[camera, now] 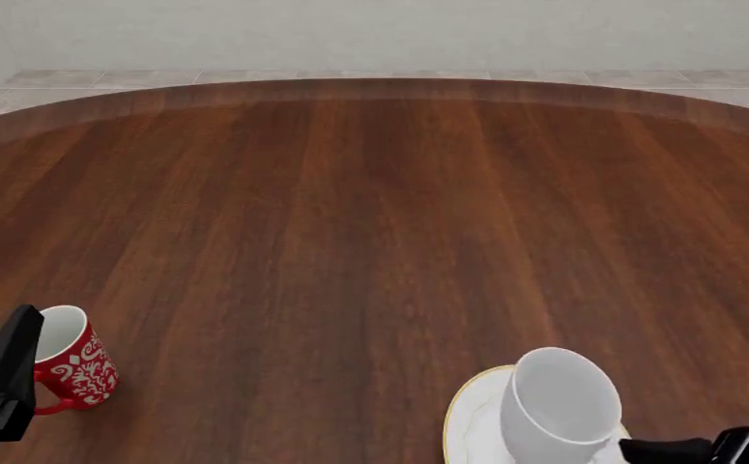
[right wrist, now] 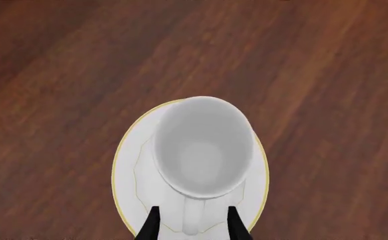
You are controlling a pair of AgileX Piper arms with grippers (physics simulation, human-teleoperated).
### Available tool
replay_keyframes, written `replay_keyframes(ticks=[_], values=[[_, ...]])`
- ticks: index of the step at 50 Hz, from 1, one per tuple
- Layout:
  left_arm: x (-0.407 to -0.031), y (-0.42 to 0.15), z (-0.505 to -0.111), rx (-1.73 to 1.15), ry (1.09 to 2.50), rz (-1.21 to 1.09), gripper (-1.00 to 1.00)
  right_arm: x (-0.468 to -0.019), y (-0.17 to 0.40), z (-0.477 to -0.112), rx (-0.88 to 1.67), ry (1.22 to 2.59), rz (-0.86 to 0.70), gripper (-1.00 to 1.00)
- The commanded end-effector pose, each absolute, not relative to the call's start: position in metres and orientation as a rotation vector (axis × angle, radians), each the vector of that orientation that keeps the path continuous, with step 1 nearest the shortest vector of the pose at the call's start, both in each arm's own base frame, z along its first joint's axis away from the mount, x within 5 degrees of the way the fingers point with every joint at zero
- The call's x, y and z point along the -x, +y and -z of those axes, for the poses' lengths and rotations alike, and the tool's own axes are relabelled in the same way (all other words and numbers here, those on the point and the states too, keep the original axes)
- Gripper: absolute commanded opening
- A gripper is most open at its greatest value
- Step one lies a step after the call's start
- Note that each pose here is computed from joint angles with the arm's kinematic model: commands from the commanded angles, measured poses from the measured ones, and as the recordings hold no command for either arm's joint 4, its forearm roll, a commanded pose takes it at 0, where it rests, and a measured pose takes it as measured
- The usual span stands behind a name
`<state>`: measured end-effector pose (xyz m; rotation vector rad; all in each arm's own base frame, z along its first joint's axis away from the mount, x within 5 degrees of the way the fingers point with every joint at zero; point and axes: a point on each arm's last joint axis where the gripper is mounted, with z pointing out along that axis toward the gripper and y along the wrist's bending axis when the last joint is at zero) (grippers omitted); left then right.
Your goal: Put the white mug on the plate.
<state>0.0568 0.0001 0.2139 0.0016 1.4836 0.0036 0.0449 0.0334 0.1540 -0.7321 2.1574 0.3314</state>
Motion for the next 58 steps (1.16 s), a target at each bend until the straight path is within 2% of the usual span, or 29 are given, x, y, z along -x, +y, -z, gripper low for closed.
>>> replay_keyframes(ticks=[1,12,34,58], values=[[-0.057,0.0,-0.214,-0.002,1.483,-0.003,1.0,-0.039,0.028,-0.157,0.713,2.132,-0.326,1.0],[-0.057,0.0,-0.214,-0.002,1.483,-0.003,1.0,-0.024,0.017,-0.202,0.685,2.046,-0.331,1.0],[-0.057,0.0,-0.214,-0.002,1.483,-0.003,1.0,-0.004,0.003,-0.269,0.638,1.932,-0.379,1.0],[-0.057,0.0,-0.214,-0.002,1.484,-0.004,1.0,0.056,-0.038,-0.358,0.537,1.745,-0.431,1.0]])
